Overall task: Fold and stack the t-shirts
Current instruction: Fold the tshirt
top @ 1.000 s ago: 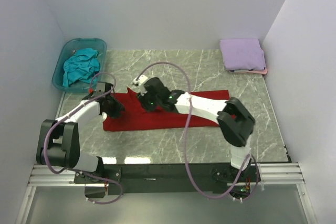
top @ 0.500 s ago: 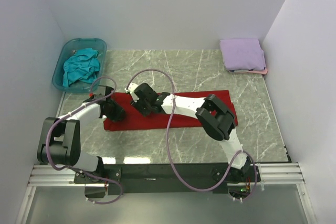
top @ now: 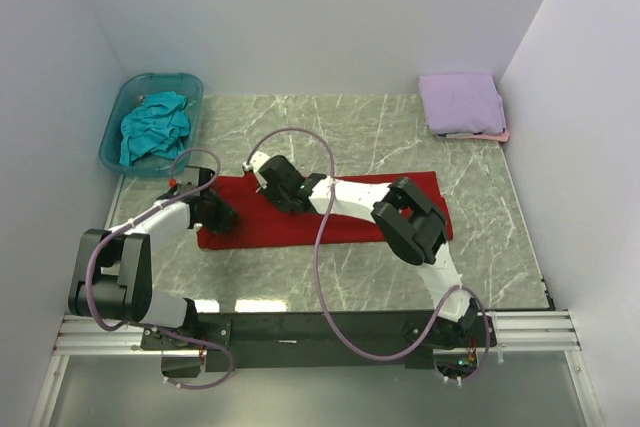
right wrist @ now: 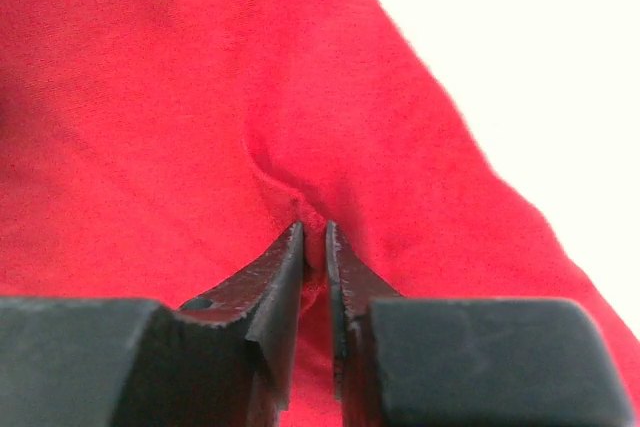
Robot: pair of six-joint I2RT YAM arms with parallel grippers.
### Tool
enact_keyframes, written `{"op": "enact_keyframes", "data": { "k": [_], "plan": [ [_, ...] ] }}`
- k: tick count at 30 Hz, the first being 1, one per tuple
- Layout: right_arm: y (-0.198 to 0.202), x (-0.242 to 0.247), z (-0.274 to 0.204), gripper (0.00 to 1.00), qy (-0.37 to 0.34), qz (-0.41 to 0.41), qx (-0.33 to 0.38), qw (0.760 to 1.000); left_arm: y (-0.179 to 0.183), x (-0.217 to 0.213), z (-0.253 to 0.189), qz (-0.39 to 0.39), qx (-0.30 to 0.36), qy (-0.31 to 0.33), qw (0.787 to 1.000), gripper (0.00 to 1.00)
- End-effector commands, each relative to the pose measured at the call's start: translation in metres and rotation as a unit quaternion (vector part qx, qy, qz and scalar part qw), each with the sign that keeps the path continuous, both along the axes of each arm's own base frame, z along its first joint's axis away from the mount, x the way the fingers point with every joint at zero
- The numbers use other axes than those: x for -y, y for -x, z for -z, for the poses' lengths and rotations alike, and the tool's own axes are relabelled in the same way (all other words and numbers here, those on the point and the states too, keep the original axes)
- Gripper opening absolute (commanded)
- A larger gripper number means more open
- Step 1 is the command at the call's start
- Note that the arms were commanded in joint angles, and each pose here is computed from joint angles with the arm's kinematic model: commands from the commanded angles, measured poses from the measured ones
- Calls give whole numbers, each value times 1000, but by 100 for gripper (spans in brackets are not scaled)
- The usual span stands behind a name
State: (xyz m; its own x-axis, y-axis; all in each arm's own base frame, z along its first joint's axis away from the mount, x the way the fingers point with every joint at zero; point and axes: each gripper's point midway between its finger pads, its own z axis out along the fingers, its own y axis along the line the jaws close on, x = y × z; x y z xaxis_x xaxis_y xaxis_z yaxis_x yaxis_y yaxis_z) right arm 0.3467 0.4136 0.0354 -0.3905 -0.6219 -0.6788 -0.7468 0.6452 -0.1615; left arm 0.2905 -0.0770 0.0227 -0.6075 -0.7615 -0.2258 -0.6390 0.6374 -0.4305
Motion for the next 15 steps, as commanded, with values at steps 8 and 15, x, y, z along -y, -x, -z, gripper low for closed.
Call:
{"op": "enact_keyframes", "data": {
  "k": [8, 15],
  "plan": [
    [-96, 42, -40, 18, -98, 125, 3, 987, 31, -14, 16, -4, -47, -28, 998, 38],
    [-103, 50, -59, 28, -131, 133, -3, 982, 26, -12, 7, -2, -38, -23, 999, 49]
  ]
}}
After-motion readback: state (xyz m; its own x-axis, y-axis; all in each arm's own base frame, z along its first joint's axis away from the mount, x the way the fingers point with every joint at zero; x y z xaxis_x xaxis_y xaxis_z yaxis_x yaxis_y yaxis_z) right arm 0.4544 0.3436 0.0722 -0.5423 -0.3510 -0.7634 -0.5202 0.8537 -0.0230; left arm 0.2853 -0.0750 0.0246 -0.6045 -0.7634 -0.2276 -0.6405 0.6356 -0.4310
